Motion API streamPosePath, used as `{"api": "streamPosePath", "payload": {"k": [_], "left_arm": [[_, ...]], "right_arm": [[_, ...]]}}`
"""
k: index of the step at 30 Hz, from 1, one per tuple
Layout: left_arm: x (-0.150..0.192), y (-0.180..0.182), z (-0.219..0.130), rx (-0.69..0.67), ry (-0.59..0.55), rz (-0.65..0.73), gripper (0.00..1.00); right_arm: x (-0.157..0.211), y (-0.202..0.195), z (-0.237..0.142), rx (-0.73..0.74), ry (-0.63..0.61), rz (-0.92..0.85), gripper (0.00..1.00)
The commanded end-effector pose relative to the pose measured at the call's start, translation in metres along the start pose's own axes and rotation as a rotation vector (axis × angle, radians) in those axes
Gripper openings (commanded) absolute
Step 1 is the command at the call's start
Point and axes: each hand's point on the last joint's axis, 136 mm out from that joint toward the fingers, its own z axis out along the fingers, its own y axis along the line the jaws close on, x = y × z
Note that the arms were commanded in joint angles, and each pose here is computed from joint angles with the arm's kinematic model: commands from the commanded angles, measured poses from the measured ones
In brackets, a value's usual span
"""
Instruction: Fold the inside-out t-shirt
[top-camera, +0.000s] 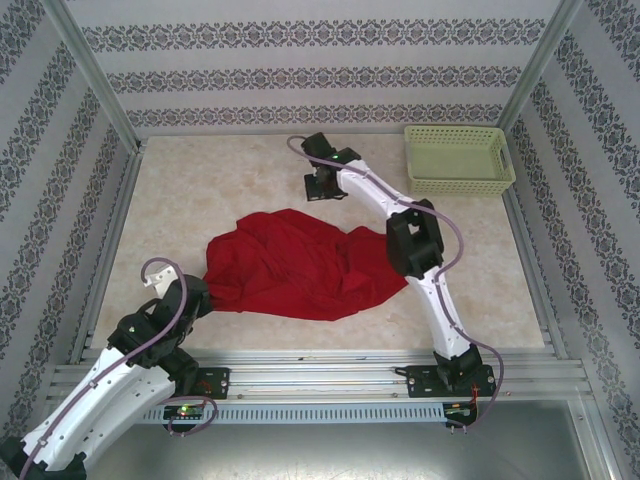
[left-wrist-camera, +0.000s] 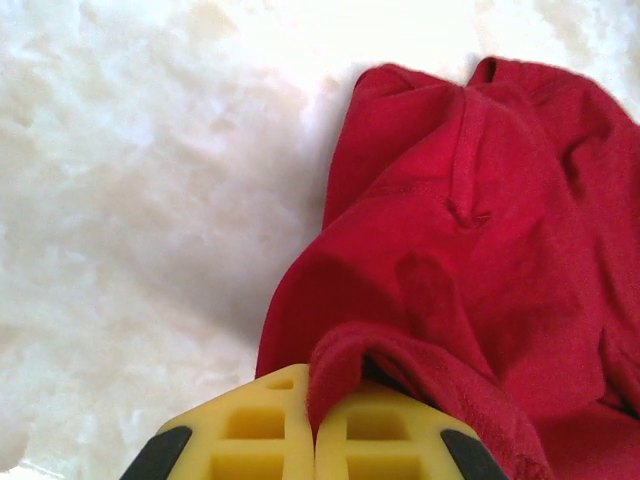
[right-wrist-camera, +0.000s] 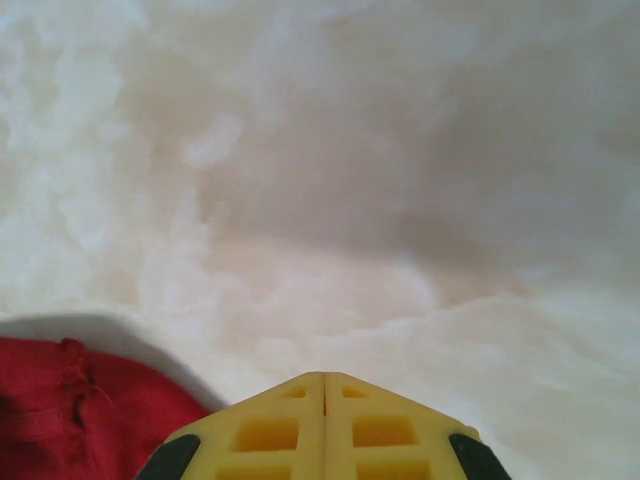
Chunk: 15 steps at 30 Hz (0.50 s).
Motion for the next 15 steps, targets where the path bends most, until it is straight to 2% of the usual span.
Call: {"api": "streamPosePath", "payload": {"k": [1,4,6,12,15], "left_arm": [[-0.019,0.002,-0.008,-0.035,-0.060,0.038,0.00],[-0.015,0.000,-0.005,-0.031,-0.042,0.033,0.00],[-0.011,0.001,-0.002,-0.028,-0.029,0.021,0.00],[-0.006,0.003,-0.001,-0.024,-0.015,0.004,0.00],[-0.004,0.005,-0.001,-0.030,-0.009,0.008,0.00]], "right_arm": [[-0.040,-0.013,-0.079,-0.002,-0.189,0.007,0.00],[-0.028,0.002,-0.074,-0.145,-0.147,0.038,0.19],[-0.015,0.014,-0.058,-0.149,-0.103,0.006,0.27],[0.011,0.052,-0.016,-0.152,-0.026,-0.071,0.43],[0.019,0.065,0.001,-0.150,-0.001,-0.102,0.47]]}}
